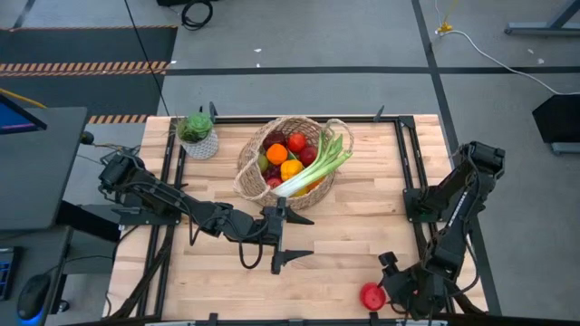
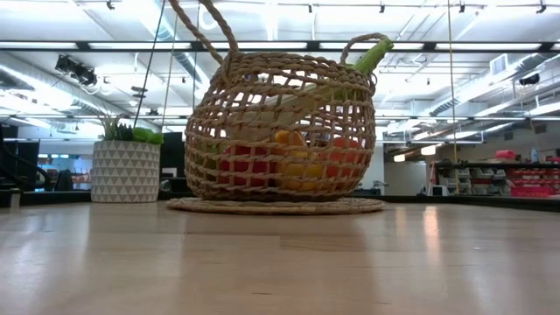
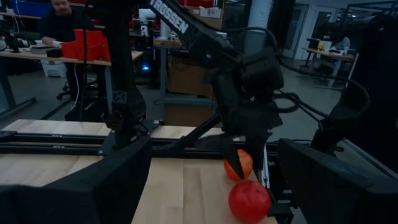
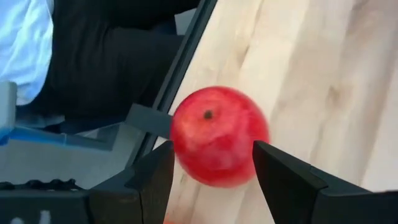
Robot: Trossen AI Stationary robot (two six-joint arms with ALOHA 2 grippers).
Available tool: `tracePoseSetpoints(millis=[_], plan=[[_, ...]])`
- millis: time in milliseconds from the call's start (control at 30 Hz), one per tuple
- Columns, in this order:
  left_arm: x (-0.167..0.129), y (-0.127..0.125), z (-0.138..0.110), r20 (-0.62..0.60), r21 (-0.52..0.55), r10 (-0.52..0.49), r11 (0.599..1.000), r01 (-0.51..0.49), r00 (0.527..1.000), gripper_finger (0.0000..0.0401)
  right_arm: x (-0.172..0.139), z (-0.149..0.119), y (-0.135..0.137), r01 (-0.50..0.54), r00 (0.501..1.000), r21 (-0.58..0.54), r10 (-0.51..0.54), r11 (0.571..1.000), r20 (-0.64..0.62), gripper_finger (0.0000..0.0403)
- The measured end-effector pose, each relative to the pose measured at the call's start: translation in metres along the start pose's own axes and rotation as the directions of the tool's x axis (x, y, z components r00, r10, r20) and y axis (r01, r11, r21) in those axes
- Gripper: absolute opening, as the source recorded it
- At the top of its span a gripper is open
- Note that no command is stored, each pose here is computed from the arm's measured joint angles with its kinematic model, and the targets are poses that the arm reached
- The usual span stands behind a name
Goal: Build produce basket
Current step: Put the apple into the basket
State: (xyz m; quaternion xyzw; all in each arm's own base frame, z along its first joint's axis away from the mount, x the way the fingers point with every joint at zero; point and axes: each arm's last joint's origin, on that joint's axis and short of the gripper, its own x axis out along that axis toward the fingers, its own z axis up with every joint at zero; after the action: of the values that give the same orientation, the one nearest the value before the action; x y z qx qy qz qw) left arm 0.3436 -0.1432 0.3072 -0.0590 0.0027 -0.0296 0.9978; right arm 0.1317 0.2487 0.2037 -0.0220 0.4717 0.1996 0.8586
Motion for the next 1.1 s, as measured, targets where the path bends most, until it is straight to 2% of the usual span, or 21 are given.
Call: tracePoseSetpoints(millis=[200,433,733,900,1100], plan=[[0.000,0.000,0.000,-0.001,0.000,0.000,1.000,0.000,1.000,0.0354,0.023,-0.004,0.006,-0.004,0.999,-0.056,0.002,0.998,-0.034,0.0224],[0.000,0.000,0.000,-0.003,0.001,0.000,1.000,0.000,1.000,0.0354,0.026,-0.005,0.005,0.031,0.999,-0.104,-0.033,0.994,-0.021,0.0224],[0.000,0.000,0.000,-0.003,0.000,0.000,1.000,0.000,1.000,0.0354,0.026,-0.005,0.004,0.050,0.999,-0.107,-0.052,0.993,-0.017,0.0224],[0.000,0.000,0.000,-0.003,0.001,0.000,1.000,0.000,1.000,0.0354,0.013,0.002,0.009,-0.021,0.999,-0.088,0.018,0.996,-0.033,0.0224],[0.000,0.000,0.000,-0.002,0.001,0.001,1.000,-0.001,1.000,0.0354,-0.016,0.025,0.032,-0.083,0.986,-0.182,0.107,0.980,0.128,0.0220]])
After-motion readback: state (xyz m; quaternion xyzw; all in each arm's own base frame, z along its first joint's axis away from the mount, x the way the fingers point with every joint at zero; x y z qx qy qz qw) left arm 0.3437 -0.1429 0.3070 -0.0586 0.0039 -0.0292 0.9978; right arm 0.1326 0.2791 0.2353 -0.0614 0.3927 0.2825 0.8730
